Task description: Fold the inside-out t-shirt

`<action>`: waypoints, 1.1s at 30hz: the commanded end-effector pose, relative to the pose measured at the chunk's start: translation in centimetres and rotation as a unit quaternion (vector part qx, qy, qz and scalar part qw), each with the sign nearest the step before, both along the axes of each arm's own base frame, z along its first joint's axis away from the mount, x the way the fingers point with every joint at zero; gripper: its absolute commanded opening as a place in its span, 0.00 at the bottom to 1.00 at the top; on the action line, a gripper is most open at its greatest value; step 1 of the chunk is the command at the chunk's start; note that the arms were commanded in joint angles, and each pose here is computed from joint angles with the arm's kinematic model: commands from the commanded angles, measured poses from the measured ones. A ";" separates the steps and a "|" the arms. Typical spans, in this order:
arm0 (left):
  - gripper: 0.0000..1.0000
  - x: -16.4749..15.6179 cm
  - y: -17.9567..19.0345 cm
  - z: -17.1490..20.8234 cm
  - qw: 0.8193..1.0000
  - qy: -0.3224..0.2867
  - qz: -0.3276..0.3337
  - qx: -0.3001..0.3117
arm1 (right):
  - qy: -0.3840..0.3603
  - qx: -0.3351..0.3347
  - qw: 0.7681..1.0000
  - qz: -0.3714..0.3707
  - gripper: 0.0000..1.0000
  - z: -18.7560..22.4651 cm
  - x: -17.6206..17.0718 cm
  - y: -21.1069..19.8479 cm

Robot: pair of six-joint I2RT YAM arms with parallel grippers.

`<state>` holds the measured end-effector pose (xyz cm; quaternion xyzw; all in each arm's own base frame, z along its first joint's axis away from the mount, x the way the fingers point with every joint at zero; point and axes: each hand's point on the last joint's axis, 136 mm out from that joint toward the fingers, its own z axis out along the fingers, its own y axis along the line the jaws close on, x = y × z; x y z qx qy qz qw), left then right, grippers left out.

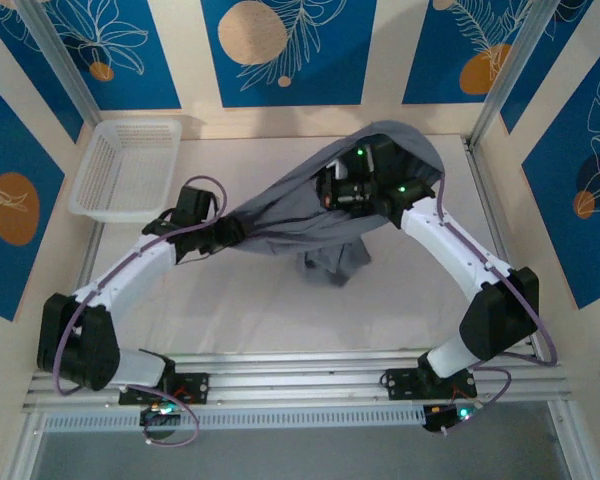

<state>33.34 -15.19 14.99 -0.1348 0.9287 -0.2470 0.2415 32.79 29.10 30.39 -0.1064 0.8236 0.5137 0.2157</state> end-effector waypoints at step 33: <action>0.00 1.2 -18.0 21.4 0.876 -0.260 -0.398 -0.085 | -0.005 -0.050 0.994 0.098 0.00 -2.3 -3.4 5.7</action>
